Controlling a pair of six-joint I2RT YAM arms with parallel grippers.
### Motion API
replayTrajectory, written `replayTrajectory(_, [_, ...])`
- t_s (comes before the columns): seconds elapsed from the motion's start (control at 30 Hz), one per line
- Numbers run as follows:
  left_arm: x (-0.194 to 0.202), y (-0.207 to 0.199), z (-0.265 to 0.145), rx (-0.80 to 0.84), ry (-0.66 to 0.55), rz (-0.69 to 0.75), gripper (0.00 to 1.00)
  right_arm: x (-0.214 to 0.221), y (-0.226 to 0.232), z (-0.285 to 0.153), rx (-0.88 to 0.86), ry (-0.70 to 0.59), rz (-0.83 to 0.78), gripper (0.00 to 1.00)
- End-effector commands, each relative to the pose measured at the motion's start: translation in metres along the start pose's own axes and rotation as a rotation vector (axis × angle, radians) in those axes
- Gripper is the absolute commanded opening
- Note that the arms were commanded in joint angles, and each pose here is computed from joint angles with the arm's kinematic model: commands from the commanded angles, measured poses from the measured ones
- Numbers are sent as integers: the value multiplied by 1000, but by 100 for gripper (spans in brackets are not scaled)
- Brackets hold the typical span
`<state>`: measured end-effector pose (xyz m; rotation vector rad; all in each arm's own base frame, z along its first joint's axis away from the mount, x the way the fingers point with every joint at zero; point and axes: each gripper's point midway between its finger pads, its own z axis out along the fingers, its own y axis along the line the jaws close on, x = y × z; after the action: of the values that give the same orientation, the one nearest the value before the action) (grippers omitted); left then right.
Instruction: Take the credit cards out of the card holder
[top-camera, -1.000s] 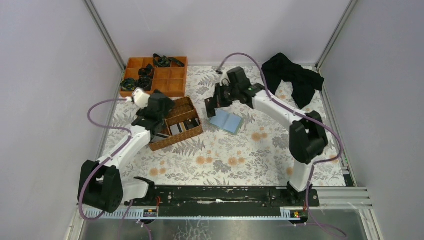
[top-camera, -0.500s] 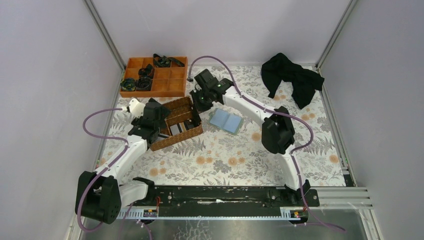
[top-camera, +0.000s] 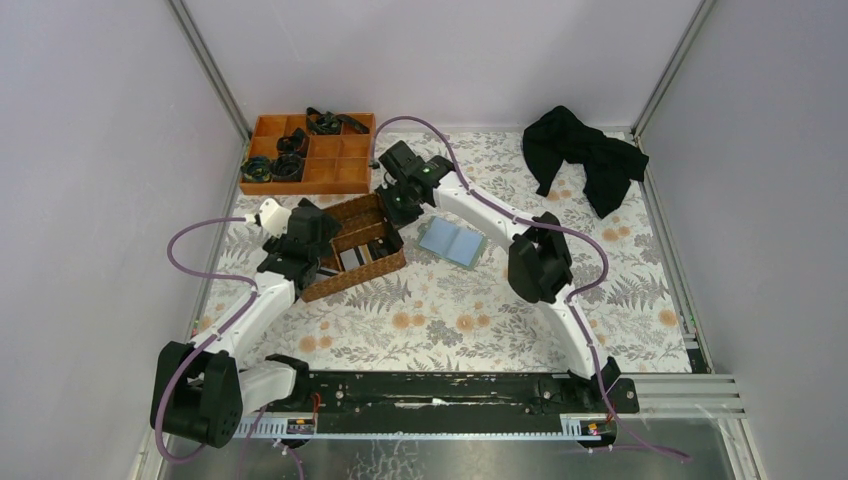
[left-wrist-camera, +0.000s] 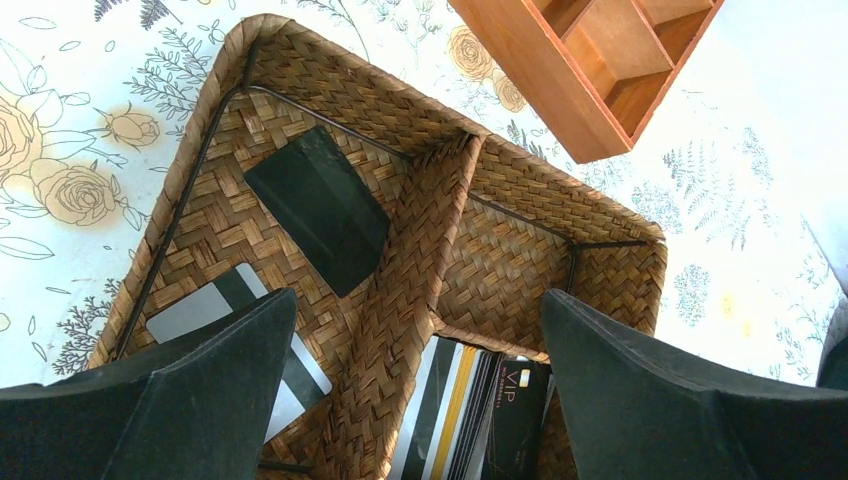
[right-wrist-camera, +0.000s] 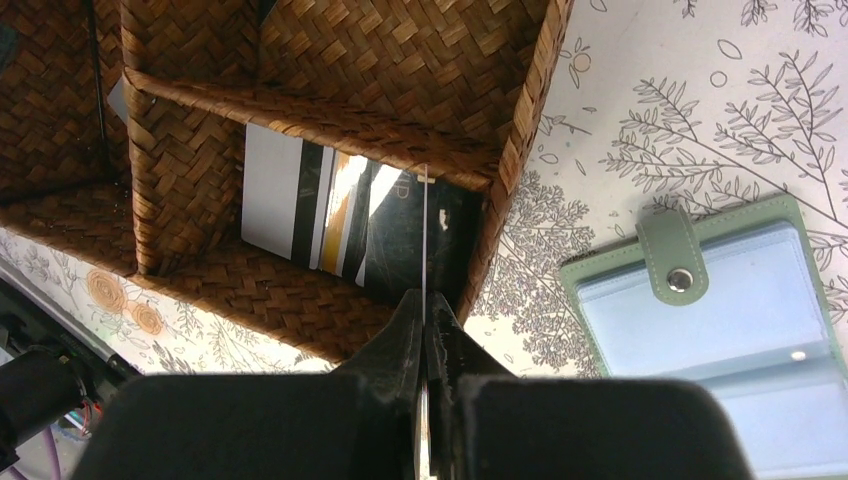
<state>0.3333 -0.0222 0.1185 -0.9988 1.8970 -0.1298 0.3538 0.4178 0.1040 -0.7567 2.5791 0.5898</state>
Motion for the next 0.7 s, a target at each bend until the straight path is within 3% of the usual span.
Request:
replayTrajectory(0.0, [-9,-5,1,26,-39,-1,100,-7,6,-1,8,-11,-40,0])
replayTrajectory(0.27, [-5,-5,4,21,-20,10,100,-1,10,9,1,19,-57,0])
replayTrajectory(0.67, [0,-10,8,43,4,29,100,-13,16,-18,18,-16,-72,0])
